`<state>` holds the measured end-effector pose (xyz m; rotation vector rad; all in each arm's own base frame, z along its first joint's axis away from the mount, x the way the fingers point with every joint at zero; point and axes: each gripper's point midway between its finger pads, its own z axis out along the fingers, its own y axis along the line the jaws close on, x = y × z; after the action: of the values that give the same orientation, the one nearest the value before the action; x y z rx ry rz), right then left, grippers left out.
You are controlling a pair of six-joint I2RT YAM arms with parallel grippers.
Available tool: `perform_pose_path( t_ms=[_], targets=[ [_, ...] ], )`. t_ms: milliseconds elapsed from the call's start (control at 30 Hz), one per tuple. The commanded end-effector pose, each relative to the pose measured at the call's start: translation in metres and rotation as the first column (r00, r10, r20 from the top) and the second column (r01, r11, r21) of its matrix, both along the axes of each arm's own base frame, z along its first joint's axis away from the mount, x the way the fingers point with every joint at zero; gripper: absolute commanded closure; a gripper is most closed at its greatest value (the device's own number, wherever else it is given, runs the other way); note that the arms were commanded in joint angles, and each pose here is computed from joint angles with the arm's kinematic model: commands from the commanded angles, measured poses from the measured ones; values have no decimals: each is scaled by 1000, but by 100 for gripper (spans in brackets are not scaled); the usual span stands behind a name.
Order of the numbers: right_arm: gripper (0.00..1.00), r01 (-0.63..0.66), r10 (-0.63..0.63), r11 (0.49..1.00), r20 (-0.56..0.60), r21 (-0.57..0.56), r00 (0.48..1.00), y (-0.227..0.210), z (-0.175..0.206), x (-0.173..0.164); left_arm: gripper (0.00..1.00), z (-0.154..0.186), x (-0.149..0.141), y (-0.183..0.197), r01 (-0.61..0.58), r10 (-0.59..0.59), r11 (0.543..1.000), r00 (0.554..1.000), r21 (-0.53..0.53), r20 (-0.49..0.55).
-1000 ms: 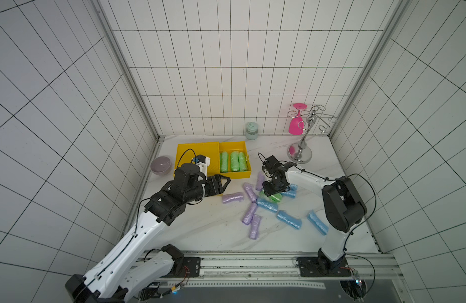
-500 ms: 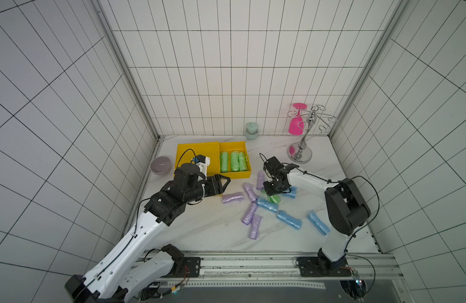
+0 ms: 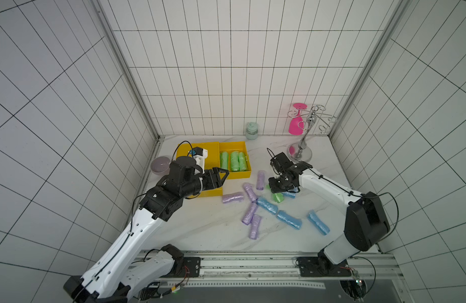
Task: Sort the rolls of trash bags by color and place them into the drawer
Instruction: Pick up the roll of trash bags from the center of the board, then place the roll of trash bags in the drawer.
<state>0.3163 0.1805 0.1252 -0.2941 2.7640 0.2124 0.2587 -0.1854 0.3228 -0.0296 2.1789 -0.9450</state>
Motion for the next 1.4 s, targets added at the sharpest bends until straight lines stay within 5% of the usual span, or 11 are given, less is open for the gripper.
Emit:
perform_pose_path(
  t_ms=[0,367,567,800,1033,1367],
  targets=[
    [100,59,-65,996,90,64,994,-3,60,10,30,20,12,17,-29,27,999,998,30,55],
    [100,-48,-35,872,159,487,987,93,174,33,30,50,62,92,-227,223,974,967,20,122],
    [100,-30,-52,737,100,675,994,157,189,62,30,45,70,112,-276,274,961,954,1,122],
    [100,57,-74,657,-10,752,997,200,168,94,30,33,72,120,-288,284,957,953,26,107],
    [97,143,-145,696,-58,704,988,205,137,105,30,23,74,120,-280,278,960,957,15,88],
    [72,139,-169,720,-22,680,985,201,148,105,30,19,74,118,-267,265,964,961,7,75]
  ],
)
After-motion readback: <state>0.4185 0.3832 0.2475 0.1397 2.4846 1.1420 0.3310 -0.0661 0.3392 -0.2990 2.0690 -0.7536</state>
